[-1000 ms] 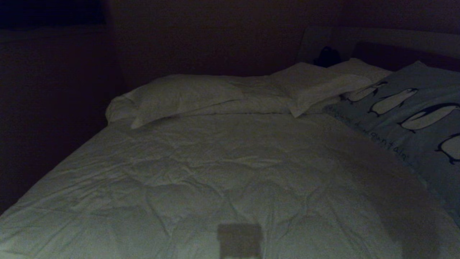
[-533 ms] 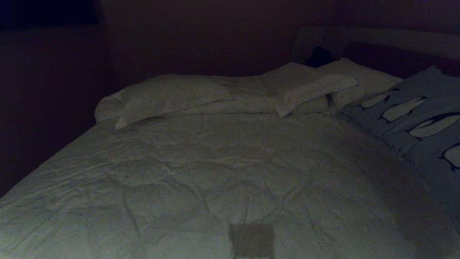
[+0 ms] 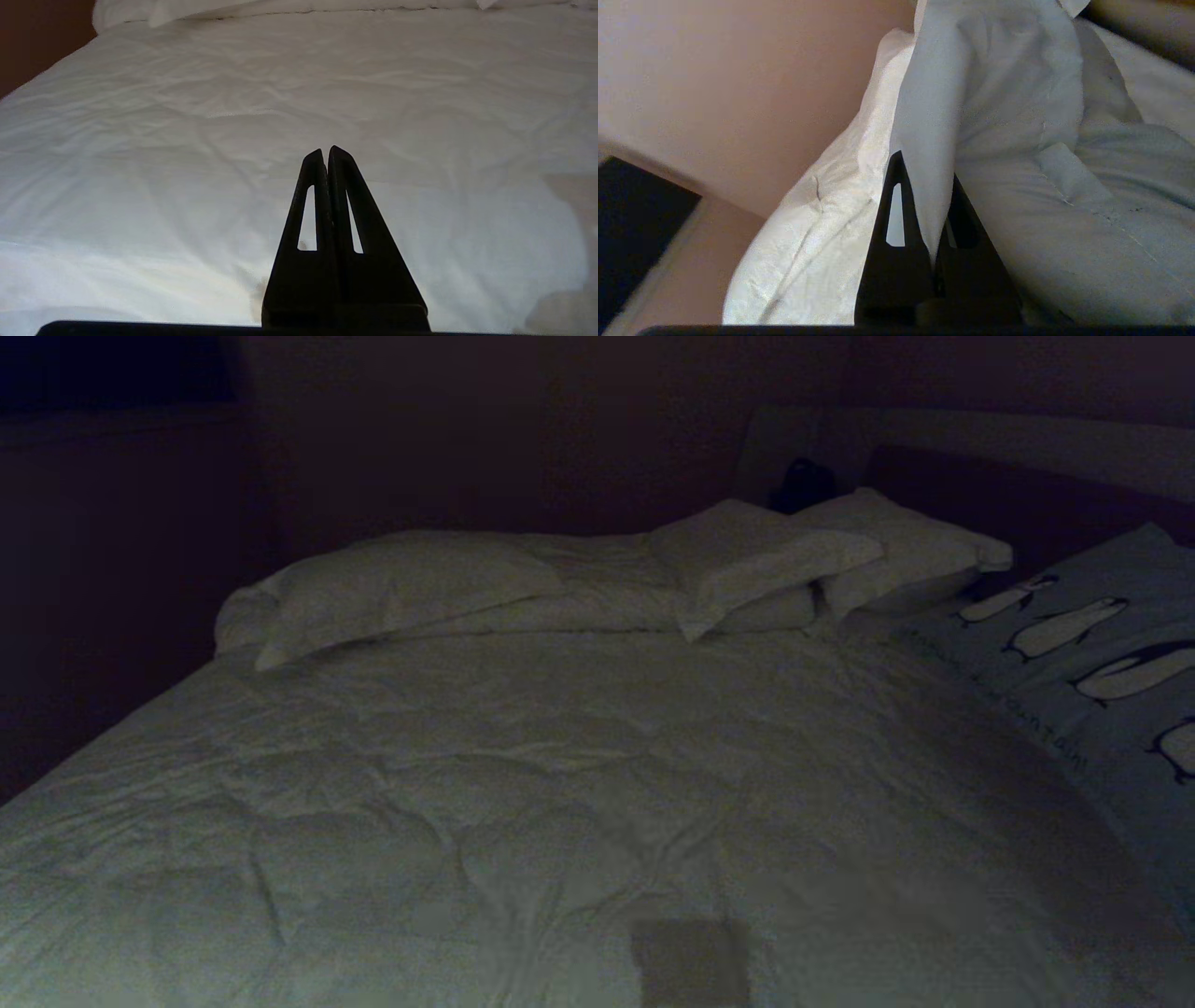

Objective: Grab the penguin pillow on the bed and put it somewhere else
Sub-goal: Move to the head of the bed, then place the pillow at the bedside

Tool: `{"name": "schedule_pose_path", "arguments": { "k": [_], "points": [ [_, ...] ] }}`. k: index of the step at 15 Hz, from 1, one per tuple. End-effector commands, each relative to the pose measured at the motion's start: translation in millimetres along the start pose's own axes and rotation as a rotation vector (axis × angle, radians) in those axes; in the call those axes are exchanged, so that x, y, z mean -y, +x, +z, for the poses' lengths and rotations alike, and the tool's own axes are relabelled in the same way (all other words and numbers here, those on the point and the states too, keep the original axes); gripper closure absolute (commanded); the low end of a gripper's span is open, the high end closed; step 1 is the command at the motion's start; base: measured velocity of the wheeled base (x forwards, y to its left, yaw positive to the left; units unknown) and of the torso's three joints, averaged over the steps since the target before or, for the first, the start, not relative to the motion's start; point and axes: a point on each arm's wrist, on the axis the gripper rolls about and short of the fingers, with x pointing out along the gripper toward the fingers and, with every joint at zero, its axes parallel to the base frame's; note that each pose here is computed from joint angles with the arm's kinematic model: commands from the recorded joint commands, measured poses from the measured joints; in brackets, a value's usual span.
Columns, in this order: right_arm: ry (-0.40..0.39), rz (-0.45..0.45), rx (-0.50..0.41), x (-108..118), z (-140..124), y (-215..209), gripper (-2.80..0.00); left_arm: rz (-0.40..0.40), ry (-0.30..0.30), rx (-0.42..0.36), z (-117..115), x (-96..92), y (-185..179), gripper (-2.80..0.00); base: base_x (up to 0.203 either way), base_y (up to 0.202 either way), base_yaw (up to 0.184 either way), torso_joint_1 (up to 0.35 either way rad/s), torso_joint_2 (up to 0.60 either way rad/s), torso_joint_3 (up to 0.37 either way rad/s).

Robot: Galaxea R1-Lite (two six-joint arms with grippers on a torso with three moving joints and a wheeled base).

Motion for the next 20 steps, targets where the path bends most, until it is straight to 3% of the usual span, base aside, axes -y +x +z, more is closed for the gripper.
{"name": "schedule_pose_path", "arguments": {
  "k": [1,5,11,20],
  "points": [
    [0.033,0.006,0.004,10.5,-1.3,2.4,0.00,0.001,0.000,0.000,0.1,0.0,0.0,0.00,0.000,-0.193,0.003,-0.002,0.01,-0.002],
    [0.045,-0.001,-0.004,22.5,-5.5,6.5,0.00,-0.001,-0.008,0.000,0.1,0.0,0.0,0.00,0.000,-0.158,0.000,0.004,0.00,-0.001],
    [0.077,-0.019,-0.037,44.8,-21.6,19.2,0.00,-0.001,-0.008,0.000,0.1,0.0,0.0,0.00,0.000,0.000,0.000,0.000,0.00,0.000],
    [0.060,-0.004,-0.089,70.9,-55.1,44.9,0.00,-0.001,-0.008,0.000,0.1,0.0,0.0,0.00,0.000,0.000,0.000,0.000,0.00,0.000]
  ]
}}
